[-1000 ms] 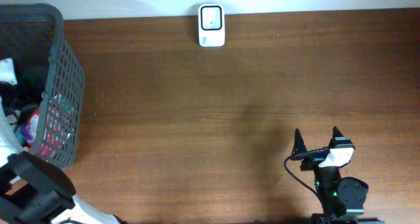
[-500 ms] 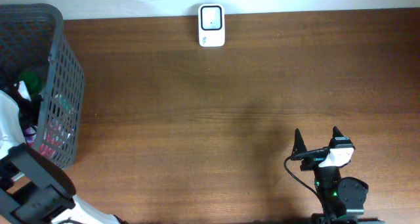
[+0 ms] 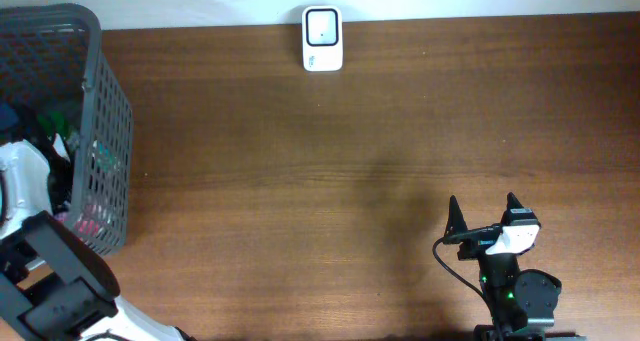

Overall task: Scan the item barcode
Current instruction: 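Reach the left gripper into the basket and grasp the pink-purple pack, then lift the pink-purple pack out and set it on the table center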

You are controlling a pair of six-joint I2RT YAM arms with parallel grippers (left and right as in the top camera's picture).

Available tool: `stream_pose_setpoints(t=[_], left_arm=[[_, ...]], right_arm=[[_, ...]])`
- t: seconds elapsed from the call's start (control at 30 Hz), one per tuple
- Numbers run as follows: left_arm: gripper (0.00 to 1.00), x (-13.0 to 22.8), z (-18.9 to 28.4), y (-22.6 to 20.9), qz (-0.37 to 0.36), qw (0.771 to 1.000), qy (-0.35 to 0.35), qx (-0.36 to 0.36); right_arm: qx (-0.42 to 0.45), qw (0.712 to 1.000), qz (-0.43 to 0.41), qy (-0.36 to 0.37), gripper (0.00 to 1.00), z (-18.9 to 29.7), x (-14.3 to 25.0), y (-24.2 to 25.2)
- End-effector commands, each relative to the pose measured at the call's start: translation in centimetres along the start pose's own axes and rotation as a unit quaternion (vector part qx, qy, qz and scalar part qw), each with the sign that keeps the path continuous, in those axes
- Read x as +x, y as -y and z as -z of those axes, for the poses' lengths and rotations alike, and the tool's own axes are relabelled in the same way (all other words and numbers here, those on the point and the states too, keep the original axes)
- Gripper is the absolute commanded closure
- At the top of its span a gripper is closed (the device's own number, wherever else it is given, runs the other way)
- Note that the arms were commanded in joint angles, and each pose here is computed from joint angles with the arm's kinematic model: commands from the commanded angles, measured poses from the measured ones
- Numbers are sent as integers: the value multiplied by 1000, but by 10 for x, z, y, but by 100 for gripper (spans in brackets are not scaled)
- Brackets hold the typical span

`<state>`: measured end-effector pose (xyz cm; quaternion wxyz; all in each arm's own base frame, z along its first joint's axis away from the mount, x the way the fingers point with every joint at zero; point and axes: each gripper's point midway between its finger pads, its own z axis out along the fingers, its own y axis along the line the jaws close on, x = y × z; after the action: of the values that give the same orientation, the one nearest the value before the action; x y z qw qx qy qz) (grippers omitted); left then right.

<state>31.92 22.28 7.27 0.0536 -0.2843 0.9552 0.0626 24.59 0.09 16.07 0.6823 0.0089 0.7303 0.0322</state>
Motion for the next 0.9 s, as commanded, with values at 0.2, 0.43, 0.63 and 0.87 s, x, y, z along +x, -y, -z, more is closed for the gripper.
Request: stream_pose_setpoints(t=[0.2, 0.43, 0.63, 0.87], left_arm=[[100, 0, -8, -1, 2, 1000, -1, -11], [100, -57, 68, -8, 12, 996, 85, -10], [100, -104, 223, 3, 10, 968, 243, 61], [100, -91, 376, 57, 23, 881, 377, 284]], right_arm=[[7, 1000, -2, -1, 1, 0, 3, 3], [7, 1000, -2, -1, 1, 0, 3, 3], [7, 1000, -2, -1, 1, 0, 3, 3], [7, 1000, -2, -1, 1, 0, 3, 3]])
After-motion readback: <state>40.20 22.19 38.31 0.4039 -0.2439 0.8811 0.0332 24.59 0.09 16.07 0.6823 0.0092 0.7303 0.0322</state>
